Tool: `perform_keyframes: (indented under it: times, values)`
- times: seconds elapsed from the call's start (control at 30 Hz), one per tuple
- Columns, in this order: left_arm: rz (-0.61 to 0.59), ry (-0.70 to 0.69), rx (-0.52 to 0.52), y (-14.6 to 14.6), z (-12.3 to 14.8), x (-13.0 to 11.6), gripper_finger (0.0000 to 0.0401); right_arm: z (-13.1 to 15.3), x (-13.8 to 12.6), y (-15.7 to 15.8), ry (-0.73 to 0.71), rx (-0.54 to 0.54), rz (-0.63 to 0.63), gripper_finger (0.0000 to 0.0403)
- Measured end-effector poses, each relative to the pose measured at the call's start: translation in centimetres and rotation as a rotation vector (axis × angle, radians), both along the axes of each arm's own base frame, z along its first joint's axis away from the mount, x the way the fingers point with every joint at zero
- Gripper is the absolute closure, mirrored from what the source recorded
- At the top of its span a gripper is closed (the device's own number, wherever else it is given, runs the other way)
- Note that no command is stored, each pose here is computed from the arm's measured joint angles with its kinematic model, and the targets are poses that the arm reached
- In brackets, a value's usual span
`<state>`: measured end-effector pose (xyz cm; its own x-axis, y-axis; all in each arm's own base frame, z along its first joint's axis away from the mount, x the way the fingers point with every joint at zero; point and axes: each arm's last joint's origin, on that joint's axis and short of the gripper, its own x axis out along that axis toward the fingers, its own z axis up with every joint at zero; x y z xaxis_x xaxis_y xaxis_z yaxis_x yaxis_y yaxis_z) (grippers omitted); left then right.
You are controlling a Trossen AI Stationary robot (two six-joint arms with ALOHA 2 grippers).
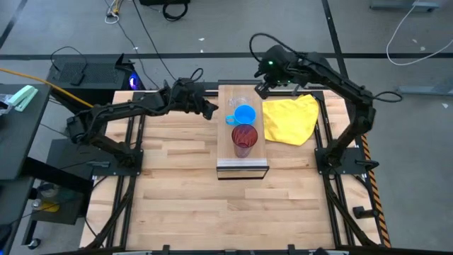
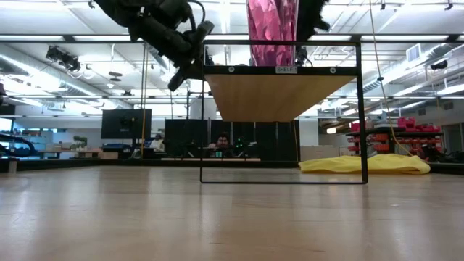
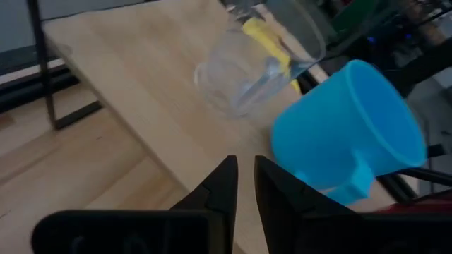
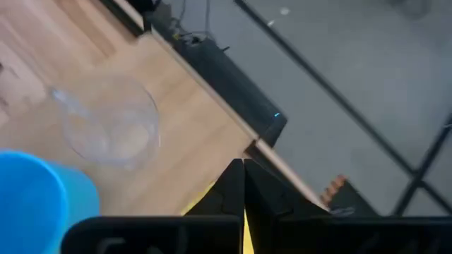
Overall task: Stack small to large cups/mugs on shelf
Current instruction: Put the transparent mug on the shelf
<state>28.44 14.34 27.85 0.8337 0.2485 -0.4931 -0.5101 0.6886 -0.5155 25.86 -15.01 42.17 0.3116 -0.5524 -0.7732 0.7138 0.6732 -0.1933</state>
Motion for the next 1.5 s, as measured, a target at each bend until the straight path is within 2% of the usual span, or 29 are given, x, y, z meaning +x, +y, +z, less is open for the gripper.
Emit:
perform_keyframes:
  times: [0.07,0.13,0.23,0.33,0.5,0.63,0.8,1.0,1.5]
  values:
    - [-0.011,-0.014,-0.002,0.1,0.1,0.0,0.0344,-1.5,-1.5,-0.8,-0.059,0.046,0.018,0.0396]
    - [-0.012,-0.011,-0.005,0.1,0.1,0.0,0.0341,-3.0,-3.1,-1.5,-0.199,0.066,0.033,0.0399]
    - [-0.014,-0.011,-0.006,0.1,0.1,0.0,0.0338,-4.3,-5.4,-1.5,-0.395,0.024,0.038,0.0397]
    - [-0.016,-0.011,-0.005,0.1,0.1,0.0,0.0338,-6.0,-7.3,-0.6,-0.458,0.011,0.049,0.0398]
    - [-0.072,-0.013,0.016,0.0,0.1,0.0,0.0343,-9.5,-7.2,0.4,-0.611,0.093,0.132,0.0400]
    - [-0.121,-0.021,0.032,-0.1,0.2,0.1,0.0343,-11.4,-6.4,0.5,-0.682,0.115,0.128,0.0401]
    - [-0.132,-0.063,0.047,0.6,0.1,0.4,0.0338,-13.0,-4.8,0.5,-0.658,0.159,0.159,0.0401]
    - [-0.146,-0.075,-0.008,1.6,-1.1,1.0,0.0342,-13.6,-3.3,0.0,-0.647,0.149,0.163,0.0402]
    - [-0.140,-0.159,-0.055,2.9,-2.9,2.9,0.0343,-14.0,-2.8,-0.4,-0.632,0.141,0.166,0.0402]
